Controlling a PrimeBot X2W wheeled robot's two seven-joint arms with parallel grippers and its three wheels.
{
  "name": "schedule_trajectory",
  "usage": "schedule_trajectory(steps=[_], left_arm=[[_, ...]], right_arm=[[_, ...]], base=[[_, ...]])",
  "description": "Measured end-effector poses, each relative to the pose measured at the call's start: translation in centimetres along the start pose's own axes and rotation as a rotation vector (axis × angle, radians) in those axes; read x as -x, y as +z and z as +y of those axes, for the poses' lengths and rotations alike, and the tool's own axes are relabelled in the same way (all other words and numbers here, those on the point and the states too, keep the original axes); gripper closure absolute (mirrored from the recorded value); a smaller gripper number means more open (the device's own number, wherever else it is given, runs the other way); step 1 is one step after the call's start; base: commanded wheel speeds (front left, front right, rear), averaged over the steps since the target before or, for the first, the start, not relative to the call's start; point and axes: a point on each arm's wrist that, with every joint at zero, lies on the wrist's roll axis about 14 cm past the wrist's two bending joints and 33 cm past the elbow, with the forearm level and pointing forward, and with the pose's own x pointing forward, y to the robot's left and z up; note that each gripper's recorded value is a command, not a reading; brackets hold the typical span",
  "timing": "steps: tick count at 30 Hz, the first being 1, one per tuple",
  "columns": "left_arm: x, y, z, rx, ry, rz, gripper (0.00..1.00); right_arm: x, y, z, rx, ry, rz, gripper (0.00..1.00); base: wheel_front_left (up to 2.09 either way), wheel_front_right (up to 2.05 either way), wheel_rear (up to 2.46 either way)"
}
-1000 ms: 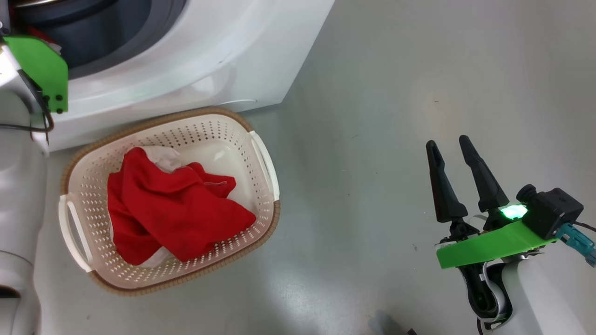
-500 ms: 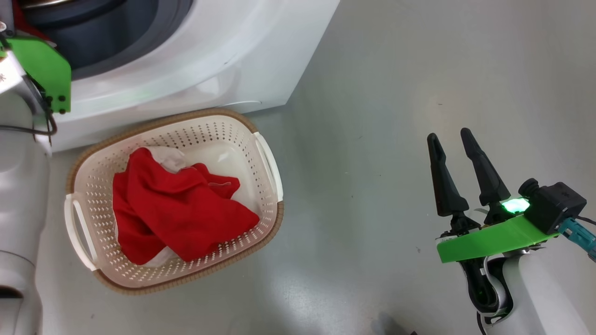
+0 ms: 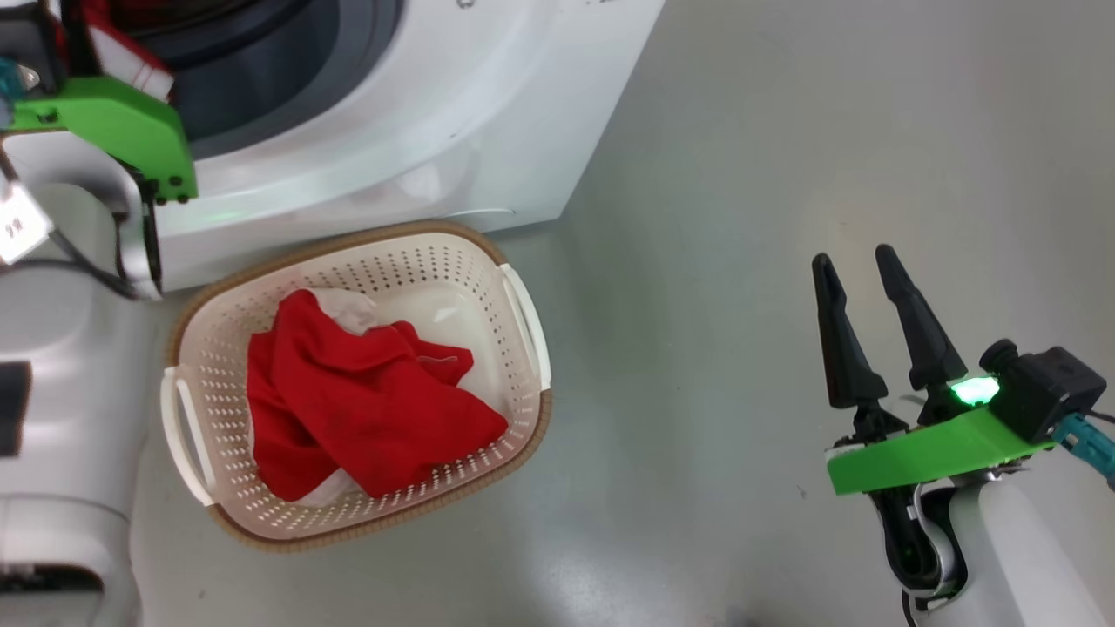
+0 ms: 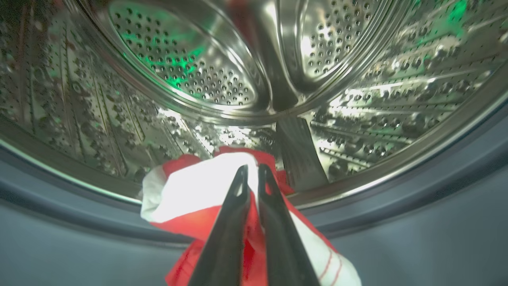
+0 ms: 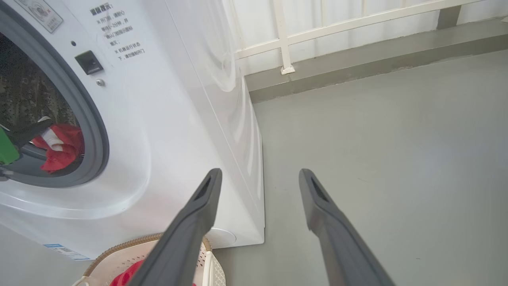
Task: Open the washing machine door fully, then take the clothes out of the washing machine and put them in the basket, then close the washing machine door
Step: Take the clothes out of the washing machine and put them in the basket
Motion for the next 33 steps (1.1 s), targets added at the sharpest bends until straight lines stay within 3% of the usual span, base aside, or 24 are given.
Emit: schedule_trajectory(steps=[20,33], left_arm=[[8.0,6.7,0.7,0.184,0.009,-0.356,1.00],[12.9,12.8,1.6,0.197,0.011,-0.590,1.00]], right_arm=[[1.1,-0.2,1.3,0.001,0.040,0.011,0.00],[1.3,-0.5,1.7,0.007,0.057,0.024,0.00]], base=[[0.00,0.00,0.00],[0.00,0.00,0.00]])
